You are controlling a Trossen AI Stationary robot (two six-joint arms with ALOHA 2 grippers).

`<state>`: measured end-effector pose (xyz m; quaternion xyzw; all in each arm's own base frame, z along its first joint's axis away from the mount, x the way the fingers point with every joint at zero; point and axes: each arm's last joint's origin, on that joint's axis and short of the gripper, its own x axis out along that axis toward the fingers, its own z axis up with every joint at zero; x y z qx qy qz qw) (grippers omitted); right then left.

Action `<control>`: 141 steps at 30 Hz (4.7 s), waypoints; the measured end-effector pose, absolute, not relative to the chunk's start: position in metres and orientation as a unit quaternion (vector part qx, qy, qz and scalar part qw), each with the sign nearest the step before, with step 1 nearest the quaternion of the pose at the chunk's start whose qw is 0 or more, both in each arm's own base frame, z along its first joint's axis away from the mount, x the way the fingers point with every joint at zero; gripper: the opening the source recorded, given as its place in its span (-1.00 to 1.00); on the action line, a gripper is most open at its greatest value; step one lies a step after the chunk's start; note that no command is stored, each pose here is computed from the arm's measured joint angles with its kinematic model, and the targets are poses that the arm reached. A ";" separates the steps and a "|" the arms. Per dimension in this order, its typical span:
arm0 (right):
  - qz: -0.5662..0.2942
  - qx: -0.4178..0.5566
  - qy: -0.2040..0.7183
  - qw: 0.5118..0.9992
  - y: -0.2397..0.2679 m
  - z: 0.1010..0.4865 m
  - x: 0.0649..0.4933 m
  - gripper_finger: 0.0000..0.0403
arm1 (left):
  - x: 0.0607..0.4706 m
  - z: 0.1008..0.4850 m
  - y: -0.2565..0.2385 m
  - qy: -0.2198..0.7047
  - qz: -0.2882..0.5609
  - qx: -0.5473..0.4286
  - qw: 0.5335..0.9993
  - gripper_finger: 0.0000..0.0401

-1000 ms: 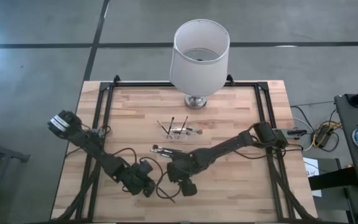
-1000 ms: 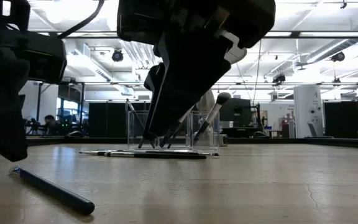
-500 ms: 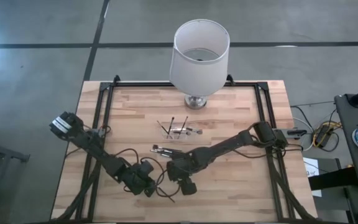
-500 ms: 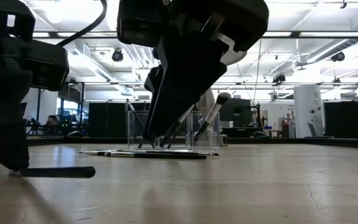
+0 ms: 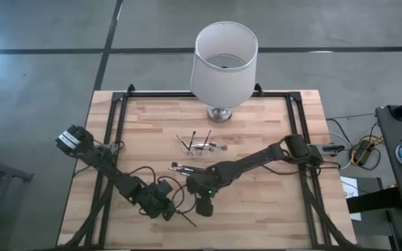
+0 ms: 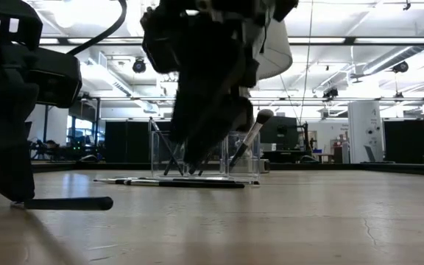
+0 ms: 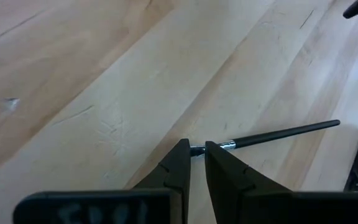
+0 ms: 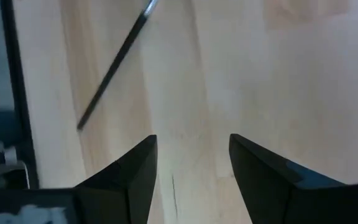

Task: Put items in baskets/containers
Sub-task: Put the eyeshadow brush into the transparent organizer

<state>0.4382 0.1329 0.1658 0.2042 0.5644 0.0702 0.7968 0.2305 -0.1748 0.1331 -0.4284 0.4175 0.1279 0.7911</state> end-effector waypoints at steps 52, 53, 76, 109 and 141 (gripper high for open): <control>-0.141 0.162 0.482 0.850 0.275 0.149 0.449 -0.04 | 0.225 0.126 -0.171 0.413 0.136 -0.398 0.808 -0.77; -0.142 0.159 0.485 0.848 0.274 0.146 0.448 -0.04 | 0.225 0.126 -0.171 0.413 0.136 -0.398 0.808 -0.77; -0.130 0.151 0.506 0.839 0.270 0.124 0.444 -0.52 | 0.222 0.127 -0.178 0.398 0.128 -0.405 0.813 -0.77; -0.291 0.198 0.393 0.849 0.296 0.191 0.384 -0.94 | 0.201 0.223 -0.199 0.186 0.156 -0.404 0.882 -0.77; -0.485 0.169 0.093 0.853 0.204 0.235 0.413 -0.94 | 0.240 0.303 -0.071 0.062 0.168 -0.367 0.913 -0.19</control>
